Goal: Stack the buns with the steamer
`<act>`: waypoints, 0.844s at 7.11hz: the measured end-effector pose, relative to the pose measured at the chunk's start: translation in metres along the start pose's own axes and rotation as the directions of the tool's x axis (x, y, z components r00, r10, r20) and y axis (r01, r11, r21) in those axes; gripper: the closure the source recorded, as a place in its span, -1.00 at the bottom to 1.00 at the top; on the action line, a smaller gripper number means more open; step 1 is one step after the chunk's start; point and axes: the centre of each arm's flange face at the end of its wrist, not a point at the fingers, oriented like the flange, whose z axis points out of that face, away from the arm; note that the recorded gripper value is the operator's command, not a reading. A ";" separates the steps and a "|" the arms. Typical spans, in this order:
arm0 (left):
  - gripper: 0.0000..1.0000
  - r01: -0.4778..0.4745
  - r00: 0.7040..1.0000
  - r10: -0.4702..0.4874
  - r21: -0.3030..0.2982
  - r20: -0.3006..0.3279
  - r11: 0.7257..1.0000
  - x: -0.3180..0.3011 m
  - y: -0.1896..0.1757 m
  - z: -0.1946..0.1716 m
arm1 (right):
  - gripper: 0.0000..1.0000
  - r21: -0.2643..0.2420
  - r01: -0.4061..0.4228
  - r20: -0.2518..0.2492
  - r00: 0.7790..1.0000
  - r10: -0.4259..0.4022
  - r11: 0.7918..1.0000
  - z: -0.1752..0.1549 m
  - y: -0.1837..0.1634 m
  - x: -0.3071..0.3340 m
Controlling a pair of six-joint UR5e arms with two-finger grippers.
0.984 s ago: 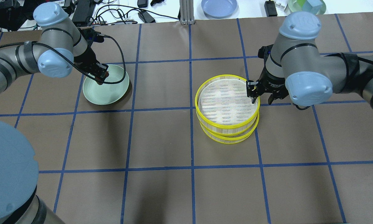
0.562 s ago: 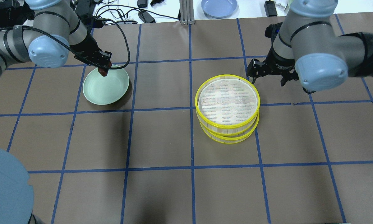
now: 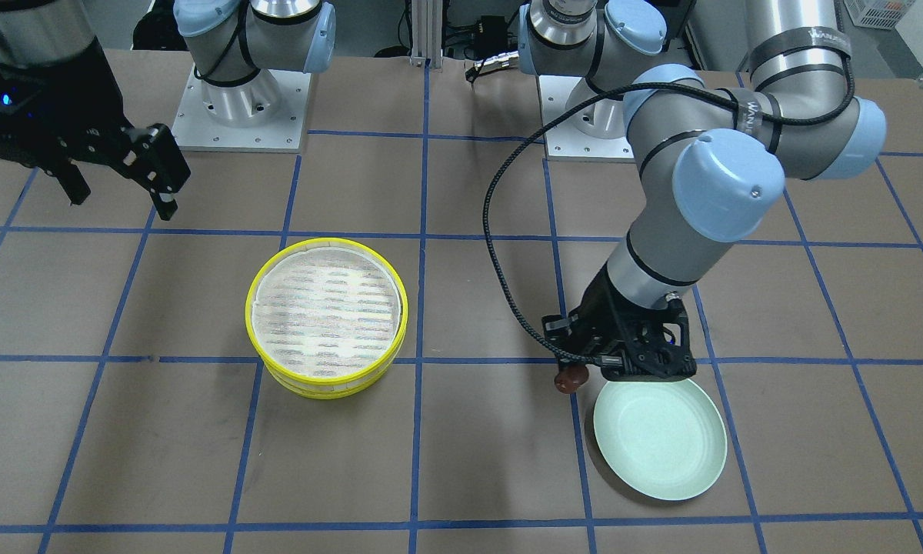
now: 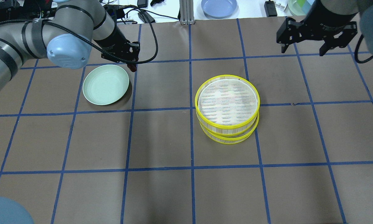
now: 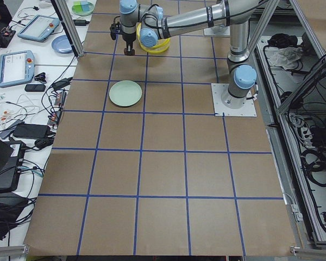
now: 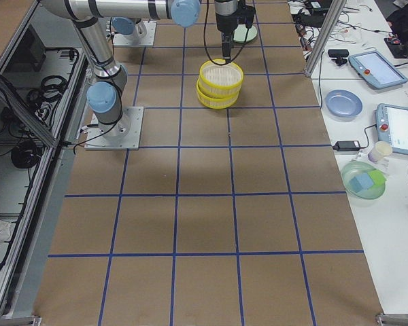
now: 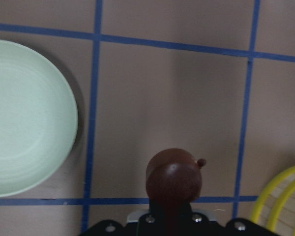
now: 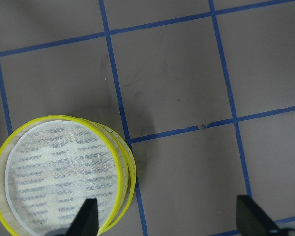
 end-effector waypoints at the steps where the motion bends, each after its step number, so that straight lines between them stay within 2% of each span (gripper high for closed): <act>1: 1.00 0.072 0.996 -0.073 -0.019 -0.050 0.997 0.035 0.016 0.003 | -1.00 0.024 0.002 -0.045 0.999 -0.001 1.000 -0.012 0.005 0.007; 2: 1.00 0.128 0.987 -0.132 -0.047 -0.089 0.991 0.067 0.034 0.012 | -1.00 0.042 0.003 -0.075 0.997 0.000 0.999 -0.019 0.008 0.011; 3: 1.00 0.155 0.978 -0.165 -0.086 -0.127 0.984 0.097 0.052 0.026 | -1.00 0.053 0.007 -0.055 0.998 -0.004 0.999 -0.025 0.011 0.006; 4: 0.96 0.173 0.967 -0.194 -0.134 -0.165 0.976 0.119 0.069 0.041 | -1.00 0.056 0.017 0.006 1.000 -0.017 0.998 -0.030 0.014 -0.005; 5: -0.18 0.186 0.955 -0.220 -0.174 -0.200 0.967 0.138 0.086 0.056 | -1.00 0.049 0.032 0.061 0.998 -0.035 0.998 -0.031 0.018 -0.016; 6: -0.99 0.190 0.949 -0.231 -0.196 -0.214 0.962 0.153 0.102 0.069 | -1.00 0.027 0.043 0.085 0.995 -0.045 0.999 -0.029 0.022 -0.021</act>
